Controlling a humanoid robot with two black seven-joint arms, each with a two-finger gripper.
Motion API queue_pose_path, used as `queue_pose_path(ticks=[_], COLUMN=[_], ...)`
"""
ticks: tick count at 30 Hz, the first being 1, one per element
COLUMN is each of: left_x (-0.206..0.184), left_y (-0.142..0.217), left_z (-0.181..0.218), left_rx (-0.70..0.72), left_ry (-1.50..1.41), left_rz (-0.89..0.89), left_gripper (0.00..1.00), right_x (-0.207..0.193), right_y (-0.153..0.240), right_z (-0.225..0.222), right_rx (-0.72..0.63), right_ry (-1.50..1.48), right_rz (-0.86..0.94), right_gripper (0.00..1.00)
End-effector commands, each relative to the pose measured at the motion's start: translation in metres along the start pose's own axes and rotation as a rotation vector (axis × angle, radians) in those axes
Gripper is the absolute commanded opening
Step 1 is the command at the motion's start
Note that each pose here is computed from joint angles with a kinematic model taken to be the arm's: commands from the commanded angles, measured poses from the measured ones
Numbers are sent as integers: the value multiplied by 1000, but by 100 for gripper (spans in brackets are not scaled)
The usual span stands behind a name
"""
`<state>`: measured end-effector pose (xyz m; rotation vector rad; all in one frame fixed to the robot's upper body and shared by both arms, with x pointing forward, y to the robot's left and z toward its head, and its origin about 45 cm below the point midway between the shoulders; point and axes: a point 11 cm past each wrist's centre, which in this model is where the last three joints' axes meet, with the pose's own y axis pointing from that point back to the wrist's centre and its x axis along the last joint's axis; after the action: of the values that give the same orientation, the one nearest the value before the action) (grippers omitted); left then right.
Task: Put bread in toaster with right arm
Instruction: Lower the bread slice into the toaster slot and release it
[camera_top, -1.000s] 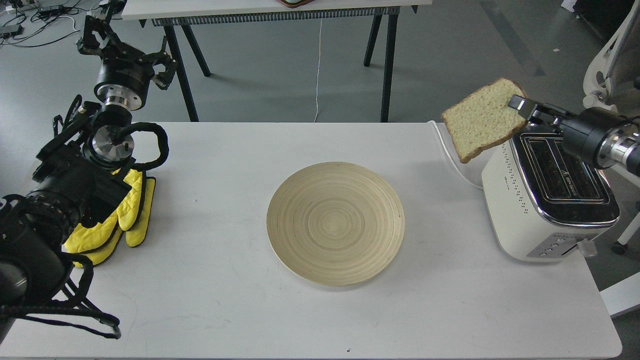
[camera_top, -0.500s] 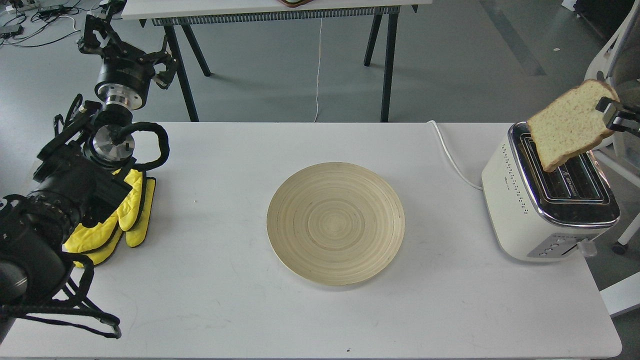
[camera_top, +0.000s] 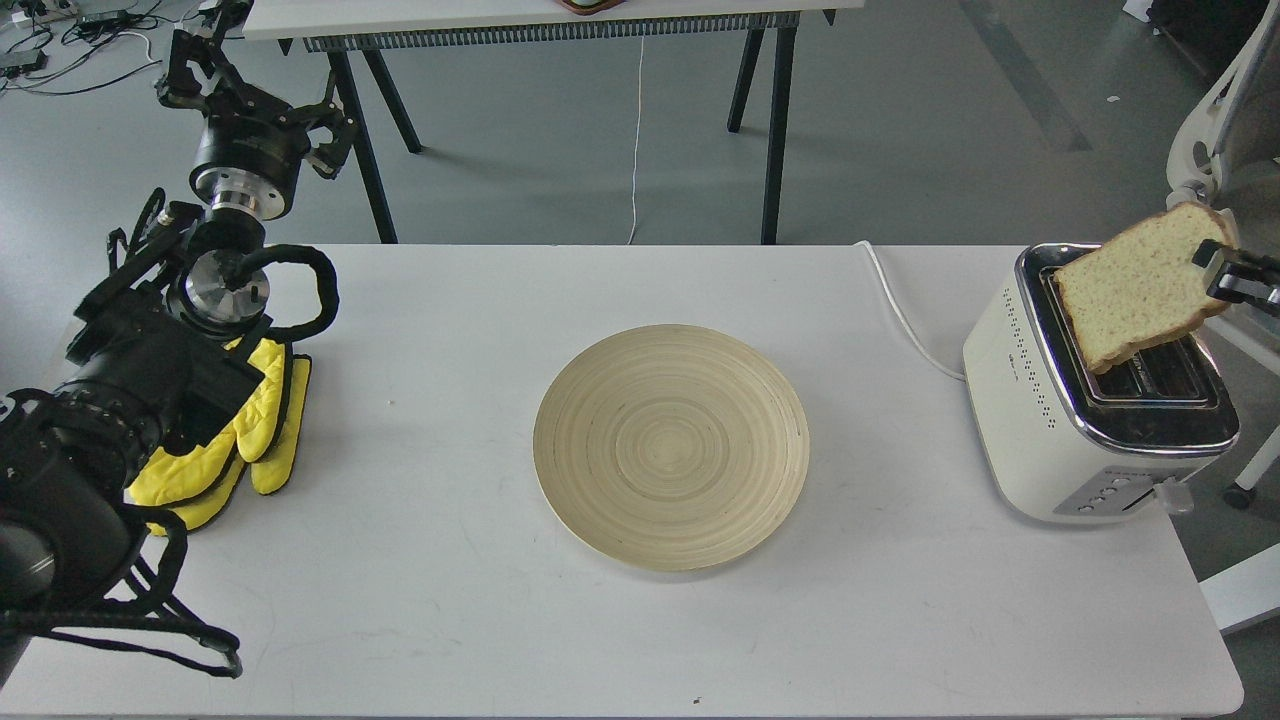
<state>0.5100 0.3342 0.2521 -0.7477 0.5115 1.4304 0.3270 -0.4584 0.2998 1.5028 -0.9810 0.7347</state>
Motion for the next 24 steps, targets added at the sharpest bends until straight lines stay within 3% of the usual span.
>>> queue_pose_path(ticks=[1, 24], left_x=[1, 1], left_y=[0, 0], left_z=[0, 0], left_rx=[0, -1], left_ry=[1, 2], left_rz=[2, 2], left_gripper=[100, 100], right_x=[-5, -3], right_y=[0, 10], right_z=[1, -2], right_rx=[-2, 8], right_ry=[0, 5], right_rz=[-11, -13], right_gripper=[6, 6])
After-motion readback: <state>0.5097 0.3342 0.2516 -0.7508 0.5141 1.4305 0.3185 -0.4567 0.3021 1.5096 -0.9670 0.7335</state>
